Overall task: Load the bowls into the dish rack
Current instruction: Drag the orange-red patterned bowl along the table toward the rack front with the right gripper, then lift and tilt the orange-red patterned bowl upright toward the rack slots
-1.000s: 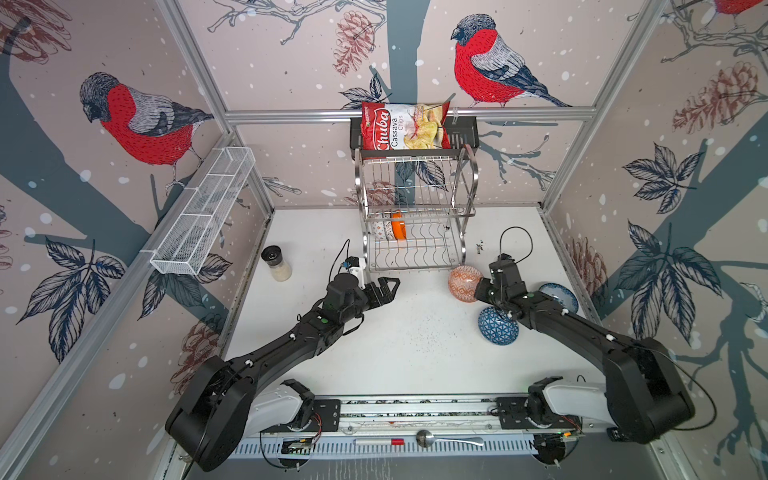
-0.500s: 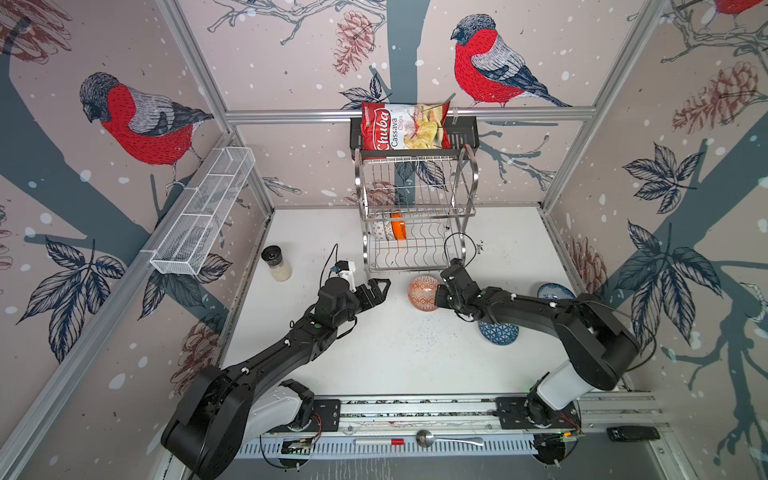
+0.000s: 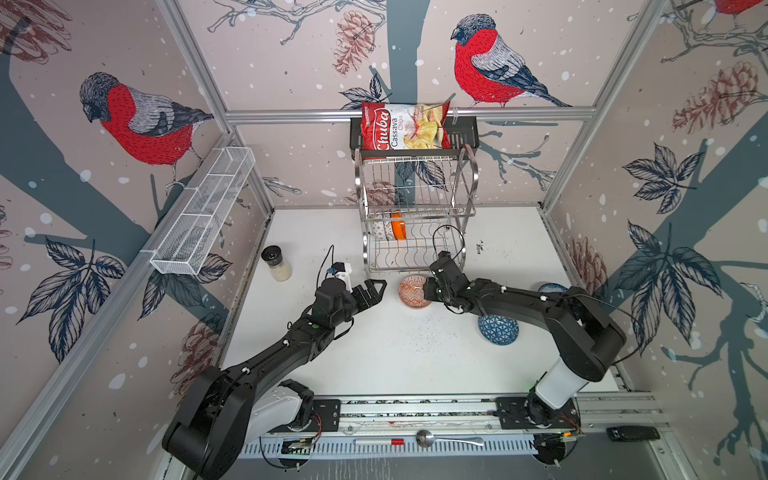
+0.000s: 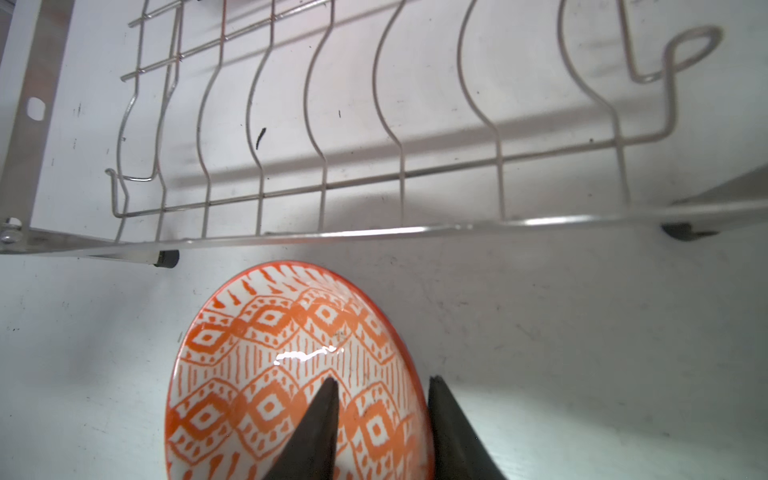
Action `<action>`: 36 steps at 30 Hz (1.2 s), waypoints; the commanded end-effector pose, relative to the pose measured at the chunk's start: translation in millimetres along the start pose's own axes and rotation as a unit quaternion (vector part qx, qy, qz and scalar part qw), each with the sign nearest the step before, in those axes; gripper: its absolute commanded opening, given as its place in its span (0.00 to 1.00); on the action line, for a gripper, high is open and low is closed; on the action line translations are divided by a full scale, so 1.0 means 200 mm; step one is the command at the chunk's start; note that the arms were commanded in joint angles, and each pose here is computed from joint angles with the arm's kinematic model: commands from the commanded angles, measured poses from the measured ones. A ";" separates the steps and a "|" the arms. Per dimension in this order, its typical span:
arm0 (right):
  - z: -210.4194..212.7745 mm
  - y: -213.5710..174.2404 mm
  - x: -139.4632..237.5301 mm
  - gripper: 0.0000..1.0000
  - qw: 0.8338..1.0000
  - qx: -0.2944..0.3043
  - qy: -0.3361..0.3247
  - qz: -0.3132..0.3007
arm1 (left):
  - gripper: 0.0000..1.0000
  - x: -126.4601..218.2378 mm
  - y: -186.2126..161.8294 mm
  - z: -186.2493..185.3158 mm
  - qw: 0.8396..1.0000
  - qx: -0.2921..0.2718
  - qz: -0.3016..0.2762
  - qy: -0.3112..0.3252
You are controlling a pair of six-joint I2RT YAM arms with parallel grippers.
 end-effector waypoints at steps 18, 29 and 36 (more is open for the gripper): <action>0.34 -0.06 0.08 0.70 0.991 0.129 -0.002 -0.029 | 0.98 0.05 0.05 0.05 0.998 0.044 -0.012 -0.034; 0.37 -0.22 -0.12 0.55 0.985 0.168 -0.040 0.016 | 0.98 0.10 0.05 0.13 0.998 0.056 -0.016 -0.023; 0.32 -0.25 -0.18 0.33 0.982 0.178 -0.066 0.026 | 0.98 0.09 0.05 0.15 0.997 0.065 -0.012 -0.027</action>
Point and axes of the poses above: each gripper's point midway between its finger pads, its own x axis back along the fingers, its own z axis along the line the jaws close on, y = z × x, the point moved 1 cm from there along x, back along the fingers, and after that the axes turned 13 degrees about -x, right-handed, at the moved point
